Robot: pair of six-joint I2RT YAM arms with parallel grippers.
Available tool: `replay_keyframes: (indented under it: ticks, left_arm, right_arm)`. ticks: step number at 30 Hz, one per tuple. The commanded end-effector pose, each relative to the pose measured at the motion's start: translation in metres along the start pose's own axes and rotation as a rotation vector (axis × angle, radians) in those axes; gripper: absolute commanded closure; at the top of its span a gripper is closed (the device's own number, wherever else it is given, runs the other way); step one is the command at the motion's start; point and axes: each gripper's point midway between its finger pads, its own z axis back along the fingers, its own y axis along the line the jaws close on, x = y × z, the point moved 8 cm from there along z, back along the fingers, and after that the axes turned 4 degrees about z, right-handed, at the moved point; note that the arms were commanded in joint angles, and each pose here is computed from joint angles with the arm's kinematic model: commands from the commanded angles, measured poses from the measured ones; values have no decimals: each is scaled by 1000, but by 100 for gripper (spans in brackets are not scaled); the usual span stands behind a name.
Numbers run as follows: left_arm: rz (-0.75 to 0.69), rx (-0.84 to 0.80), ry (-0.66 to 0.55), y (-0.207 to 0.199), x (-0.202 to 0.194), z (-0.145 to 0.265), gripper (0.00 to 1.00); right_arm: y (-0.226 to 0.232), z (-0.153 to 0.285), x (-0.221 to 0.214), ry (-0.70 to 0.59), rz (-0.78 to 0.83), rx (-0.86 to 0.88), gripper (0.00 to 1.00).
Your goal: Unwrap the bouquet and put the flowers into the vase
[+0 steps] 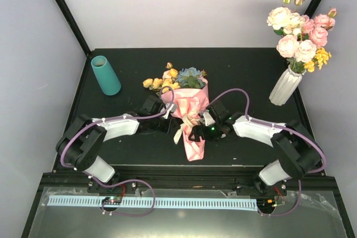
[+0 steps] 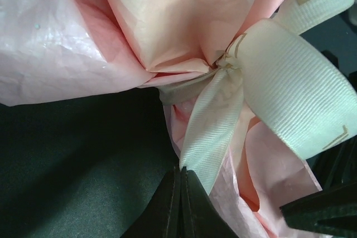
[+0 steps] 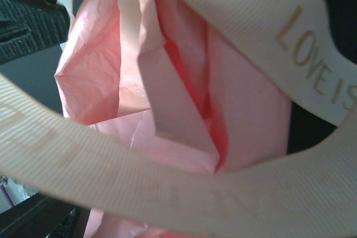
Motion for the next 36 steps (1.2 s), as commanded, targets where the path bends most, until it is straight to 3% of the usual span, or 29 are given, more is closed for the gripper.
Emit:
replay_keyframes:
  ticks: [1, 10, 16, 25, 29, 32, 36]
  left_arm:
    - [21, -12, 9, -3, 4, -5, 98]
    - [-18, 102, 49, -1, -2, 9, 98]
    - [-60, 318, 53, 12, -10, 34, 99]
    - [-45, 459, 127, 27, -25, 44, 99]
    - [-38, 459, 193, 29, -32, 42, 98]
    - [-36, 394, 209, 25, -35, 40, 88]
    - [-49, 308, 173, 15, -34, 41, 55]
  right_arm:
    - [3, -13, 0, 18, -33, 40, 14]
    - [-16, -14, -9, 7, -130, -108, 53]
    - [-20, -13, -10, 6, -162, -143, 60]
    - [-19, -12, -5, -3, -161, -165, 61]
    - [-18, -12, -1, -4, -149, -162, 80]
    - [-17, -15, 0, 7, -138, -152, 88]
    - [-15, -14, 3, 6, -126, -151, 93]
